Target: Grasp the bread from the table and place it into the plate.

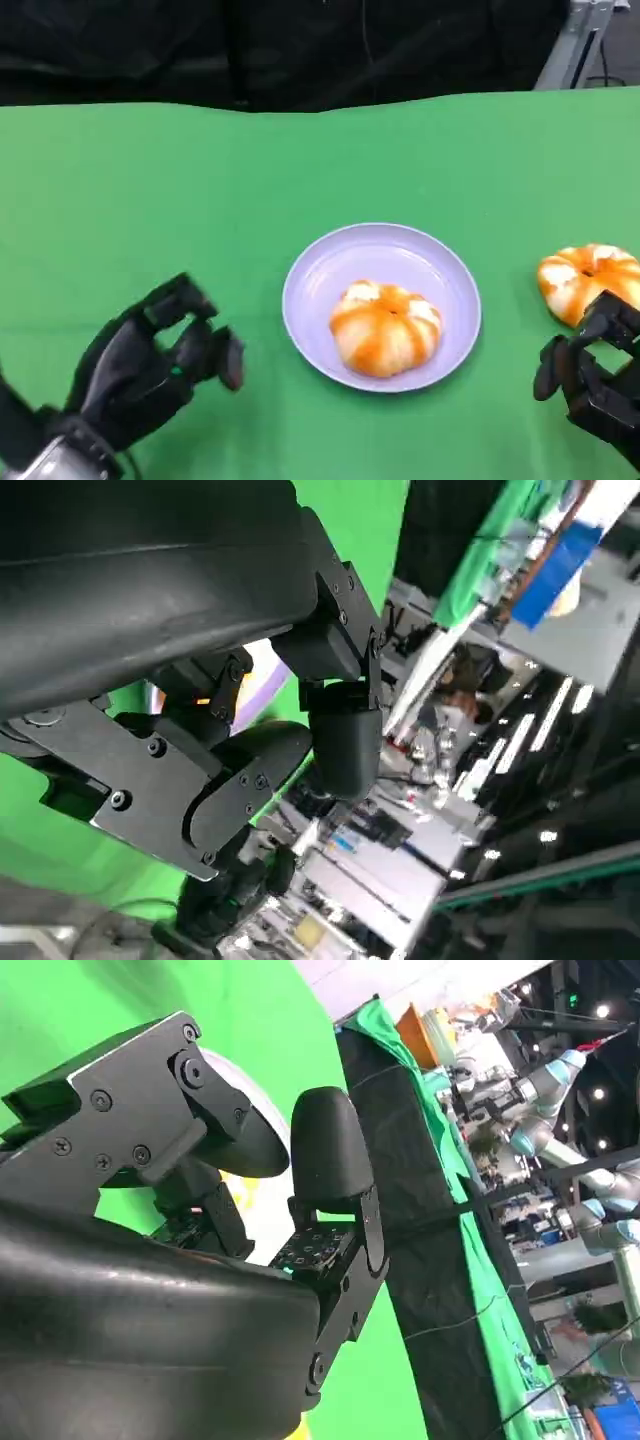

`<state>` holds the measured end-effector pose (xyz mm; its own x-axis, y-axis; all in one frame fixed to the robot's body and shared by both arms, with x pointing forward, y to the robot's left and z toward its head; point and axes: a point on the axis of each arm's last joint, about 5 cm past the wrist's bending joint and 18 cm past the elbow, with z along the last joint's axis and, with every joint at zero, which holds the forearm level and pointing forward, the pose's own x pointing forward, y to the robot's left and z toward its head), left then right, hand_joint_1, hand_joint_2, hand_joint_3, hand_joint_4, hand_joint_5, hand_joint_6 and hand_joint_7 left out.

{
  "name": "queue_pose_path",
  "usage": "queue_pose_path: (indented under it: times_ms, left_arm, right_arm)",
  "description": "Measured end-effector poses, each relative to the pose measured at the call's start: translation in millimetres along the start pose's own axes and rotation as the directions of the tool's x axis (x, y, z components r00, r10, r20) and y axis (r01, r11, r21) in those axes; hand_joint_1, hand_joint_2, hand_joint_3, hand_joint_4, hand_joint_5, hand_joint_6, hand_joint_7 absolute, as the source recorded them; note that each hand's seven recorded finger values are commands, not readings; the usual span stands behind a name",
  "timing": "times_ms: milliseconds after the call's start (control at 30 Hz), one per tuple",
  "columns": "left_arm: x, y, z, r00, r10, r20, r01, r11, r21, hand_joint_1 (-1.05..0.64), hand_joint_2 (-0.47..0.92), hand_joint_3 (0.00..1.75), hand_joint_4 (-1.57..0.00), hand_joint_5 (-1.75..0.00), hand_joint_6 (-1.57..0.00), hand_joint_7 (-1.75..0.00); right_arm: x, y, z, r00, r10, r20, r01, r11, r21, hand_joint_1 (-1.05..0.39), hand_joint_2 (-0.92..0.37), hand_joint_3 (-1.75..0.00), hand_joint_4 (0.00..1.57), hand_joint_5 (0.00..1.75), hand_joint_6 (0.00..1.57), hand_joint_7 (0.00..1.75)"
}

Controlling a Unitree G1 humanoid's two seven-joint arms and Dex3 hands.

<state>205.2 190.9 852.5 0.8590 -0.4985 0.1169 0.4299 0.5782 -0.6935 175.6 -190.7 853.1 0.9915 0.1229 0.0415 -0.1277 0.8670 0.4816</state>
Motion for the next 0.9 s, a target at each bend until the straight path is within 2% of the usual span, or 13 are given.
queue_pose_path:
  times_ms: [233, 400, 500, 900]
  left_arm:
    - [-24, 26.3, -7.7, 1.000, -0.003, -0.017, 0.001, 0.994, -0.112, -0.14, 0.56, 1.04, -0.83, -1.75, -0.95, -1.42]
    - [-26, 37.3, -13.6, 1.000, -0.003, -0.006, 0.002, 0.985, -0.171, -0.13, 0.50, 1.12, -0.82, -1.75, -0.94, -1.43]
    - [-23, 39.5, -13.5, 1.000, -0.021, 0.003, 0.021, 0.982, -0.185, -0.14, 0.54, 1.09, -0.81, -1.75, -0.93, -1.42]
    - [-22, 42.7, -12.9, 1.000, -0.017, 0.014, 0.019, 0.977, -0.213, -0.14, 0.48, 1.12, -0.80, -1.75, -0.92, -1.45]
  right_arm:
    - [-0.3, -0.8, 0.6, 1.000, 0.000, 0.001, 0.000, 1.000, -0.003, -0.05, -0.49, -1.25, 0.86, 1.75, 0.79, 1.53]
    - [-0.5, -0.9, 0.5, 1.000, 0.000, 0.000, 0.000, 1.000, -0.003, -0.05, -0.49, -1.25, 0.87, 1.75, 0.80, 1.53]
    - [-0.9, -0.8, 0.1, 1.000, -0.001, -0.001, 0.001, 1.000, -0.002, -0.06, -0.49, -1.25, 0.87, 1.75, 0.80, 1.53]
    - [-2.0, 0.9, 1.3, 1.000, 0.002, 0.005, -0.002, 1.000, -0.006, -0.06, -0.49, -1.26, 0.86, 1.75, 0.79, 1.54]
